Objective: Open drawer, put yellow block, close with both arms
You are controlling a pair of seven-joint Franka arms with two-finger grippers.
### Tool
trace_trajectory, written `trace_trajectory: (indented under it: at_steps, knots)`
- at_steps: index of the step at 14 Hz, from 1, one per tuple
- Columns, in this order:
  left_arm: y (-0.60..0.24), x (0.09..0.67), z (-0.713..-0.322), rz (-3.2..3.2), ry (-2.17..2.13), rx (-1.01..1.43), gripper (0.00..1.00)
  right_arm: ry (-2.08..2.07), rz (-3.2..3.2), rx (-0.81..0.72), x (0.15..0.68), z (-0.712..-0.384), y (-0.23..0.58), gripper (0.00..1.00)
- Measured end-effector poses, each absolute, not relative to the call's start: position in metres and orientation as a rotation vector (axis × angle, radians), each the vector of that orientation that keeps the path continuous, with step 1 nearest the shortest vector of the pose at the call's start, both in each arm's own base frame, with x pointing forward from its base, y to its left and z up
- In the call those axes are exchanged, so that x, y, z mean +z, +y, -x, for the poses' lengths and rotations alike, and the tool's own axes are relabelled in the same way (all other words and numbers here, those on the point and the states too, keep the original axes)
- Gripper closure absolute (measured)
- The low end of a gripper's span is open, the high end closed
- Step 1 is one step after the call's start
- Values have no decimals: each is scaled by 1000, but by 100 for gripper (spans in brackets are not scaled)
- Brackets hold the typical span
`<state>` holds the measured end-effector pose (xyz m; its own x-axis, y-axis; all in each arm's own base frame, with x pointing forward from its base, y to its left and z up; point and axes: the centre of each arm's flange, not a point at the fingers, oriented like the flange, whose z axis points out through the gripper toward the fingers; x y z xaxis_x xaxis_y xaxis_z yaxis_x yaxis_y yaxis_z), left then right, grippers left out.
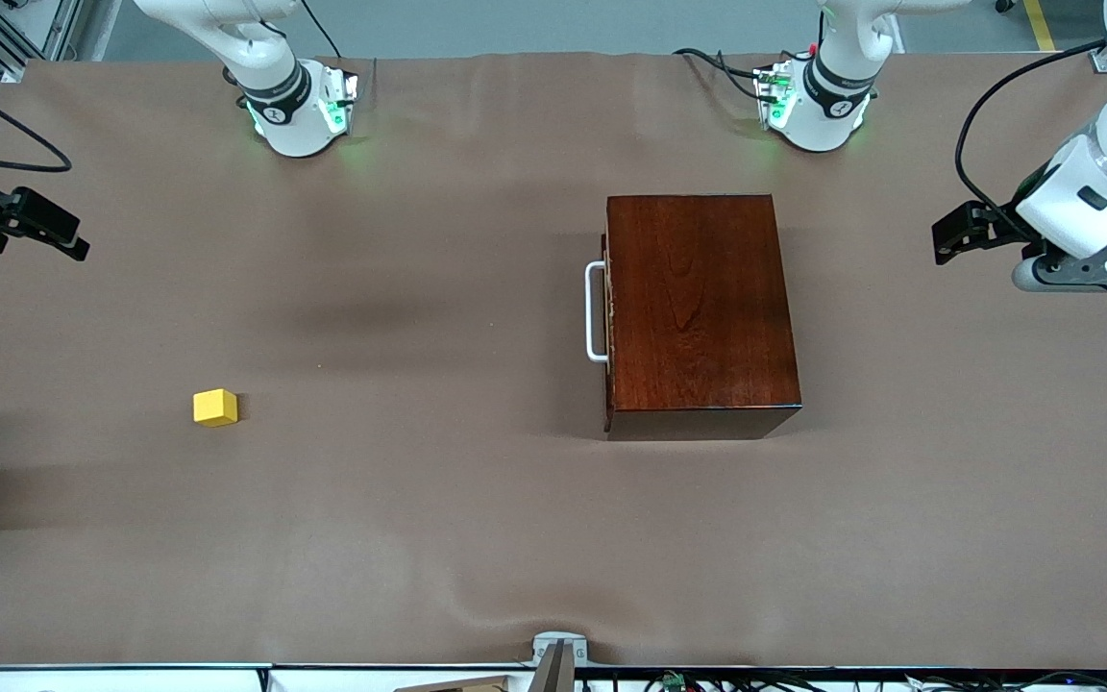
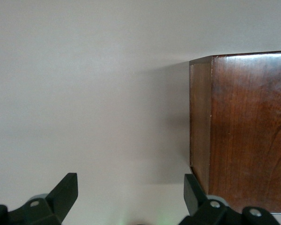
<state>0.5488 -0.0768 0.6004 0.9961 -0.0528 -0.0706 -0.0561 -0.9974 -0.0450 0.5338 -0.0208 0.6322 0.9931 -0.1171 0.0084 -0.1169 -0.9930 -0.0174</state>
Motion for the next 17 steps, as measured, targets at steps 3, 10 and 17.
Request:
trace_trajectory:
  at_steps: [3,10,17]
  knots:
    - [-87,602,-548,3118,-48,103,0,183,3119,-15,632,-534,-21,0]
    - [-129,592,-551,3126,-196,129,0,183,3119,-15,632,-534,-21,0]
    - [-183,584,-557,3110,-338,130,0,183,3119,-15,632,-534,-21,0]
